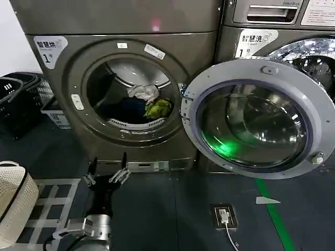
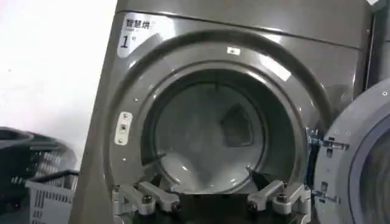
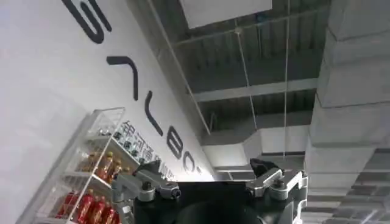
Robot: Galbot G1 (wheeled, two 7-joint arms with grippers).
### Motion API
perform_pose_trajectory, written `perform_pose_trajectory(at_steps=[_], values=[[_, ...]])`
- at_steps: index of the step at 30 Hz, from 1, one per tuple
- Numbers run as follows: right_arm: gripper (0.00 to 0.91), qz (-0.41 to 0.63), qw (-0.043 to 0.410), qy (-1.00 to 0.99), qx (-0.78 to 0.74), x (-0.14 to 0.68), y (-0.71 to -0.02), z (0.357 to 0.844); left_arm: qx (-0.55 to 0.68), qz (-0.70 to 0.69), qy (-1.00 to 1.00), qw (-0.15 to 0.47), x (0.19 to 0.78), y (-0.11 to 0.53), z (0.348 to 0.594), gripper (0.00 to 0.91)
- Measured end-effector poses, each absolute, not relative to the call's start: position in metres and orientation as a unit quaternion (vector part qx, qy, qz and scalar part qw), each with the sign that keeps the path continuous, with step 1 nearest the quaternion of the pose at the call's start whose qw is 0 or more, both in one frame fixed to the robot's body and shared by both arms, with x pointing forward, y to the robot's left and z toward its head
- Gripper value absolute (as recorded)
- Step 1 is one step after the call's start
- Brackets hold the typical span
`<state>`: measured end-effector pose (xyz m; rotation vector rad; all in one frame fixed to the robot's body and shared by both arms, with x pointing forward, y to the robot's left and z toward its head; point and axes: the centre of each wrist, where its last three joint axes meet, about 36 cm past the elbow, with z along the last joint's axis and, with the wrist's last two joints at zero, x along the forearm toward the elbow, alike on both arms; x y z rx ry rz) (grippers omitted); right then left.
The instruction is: Grasp the clothes from the dryer.
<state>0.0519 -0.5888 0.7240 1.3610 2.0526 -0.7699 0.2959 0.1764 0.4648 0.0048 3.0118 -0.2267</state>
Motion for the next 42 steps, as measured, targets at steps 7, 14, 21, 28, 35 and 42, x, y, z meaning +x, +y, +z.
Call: perform_pose_trajectory(at_steps=[7, 14, 21, 28, 35, 42], values=[[0.907, -0.284, 0.282, 0.768, 0.500, 0.0530, -0.5868, 0.7260, 0.002, -0.073, 0.995, 0.062, 0.2954, 0.1771, 0.4656, 0.907], [0.907, -0.281, 0.284, 0.769, 0.499, 0.0527, -0.5865, 0.7247, 0.001, -0.075, 0.995, 0.062, 0.2947, 0.1768, 0.4661, 0.907], [0.907, -0.280, 0.284, 0.769, 0.500, 0.0519, -0.5874, 0.7239, 0.000, -0.075, 0.995, 0.063, 0.2962, 0.1767, 0.4659, 0.907], [0.907, -0.279, 0.284, 0.769, 0.500, 0.0516, -0.5874, 0.7228, 0.000, -0.075, 0.995, 0.062, 0.2967, 0.1766, 0.4652, 0.907], [0.907, -0.281, 0.285, 0.769, 0.498, 0.0520, -0.5867, 0.7234, 0.000, -0.075, 0.995, 0.061, 0.2970, 0.1762, 0.4646, 0.907], [0.907, -0.285, 0.287, 0.770, 0.493, 0.0539, -0.5845, 0.7259, 0.001, -0.075, 0.995, 0.062, 0.2977, 0.1769, 0.4653, 0.907]])
